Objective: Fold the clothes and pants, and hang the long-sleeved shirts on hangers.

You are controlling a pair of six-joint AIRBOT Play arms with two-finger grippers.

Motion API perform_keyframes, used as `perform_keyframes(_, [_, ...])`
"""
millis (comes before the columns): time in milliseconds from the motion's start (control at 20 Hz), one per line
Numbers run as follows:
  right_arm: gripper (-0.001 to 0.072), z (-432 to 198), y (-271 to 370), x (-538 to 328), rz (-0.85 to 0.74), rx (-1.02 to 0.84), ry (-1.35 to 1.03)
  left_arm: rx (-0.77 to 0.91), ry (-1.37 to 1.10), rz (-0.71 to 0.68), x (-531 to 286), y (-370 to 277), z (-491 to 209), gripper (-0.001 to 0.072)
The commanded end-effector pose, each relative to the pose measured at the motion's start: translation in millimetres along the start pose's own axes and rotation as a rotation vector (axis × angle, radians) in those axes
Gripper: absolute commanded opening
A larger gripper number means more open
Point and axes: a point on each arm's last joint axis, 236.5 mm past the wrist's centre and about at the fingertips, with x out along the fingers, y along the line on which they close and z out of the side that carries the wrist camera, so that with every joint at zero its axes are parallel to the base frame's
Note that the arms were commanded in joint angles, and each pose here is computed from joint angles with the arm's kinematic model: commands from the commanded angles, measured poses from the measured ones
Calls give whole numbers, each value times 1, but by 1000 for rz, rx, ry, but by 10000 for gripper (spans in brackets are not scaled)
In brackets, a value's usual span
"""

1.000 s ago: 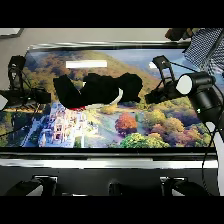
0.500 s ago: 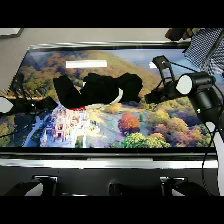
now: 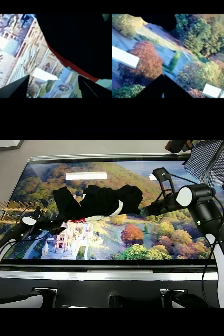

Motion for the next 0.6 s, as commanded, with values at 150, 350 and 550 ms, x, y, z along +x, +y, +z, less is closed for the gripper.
perform_keyframes(150, [51,0,2,0,9,5,-2,-53,-87,-41,33,-21,14,720])
perform_keyframes(350, [383,10,-8,0,-30,203,-48,-68,-121,-62,34,-31,19,38])
perform_keyframes(550, [546,9,-98,3,-192,673,-131,-63,-94,-70,32,-35,14,25])
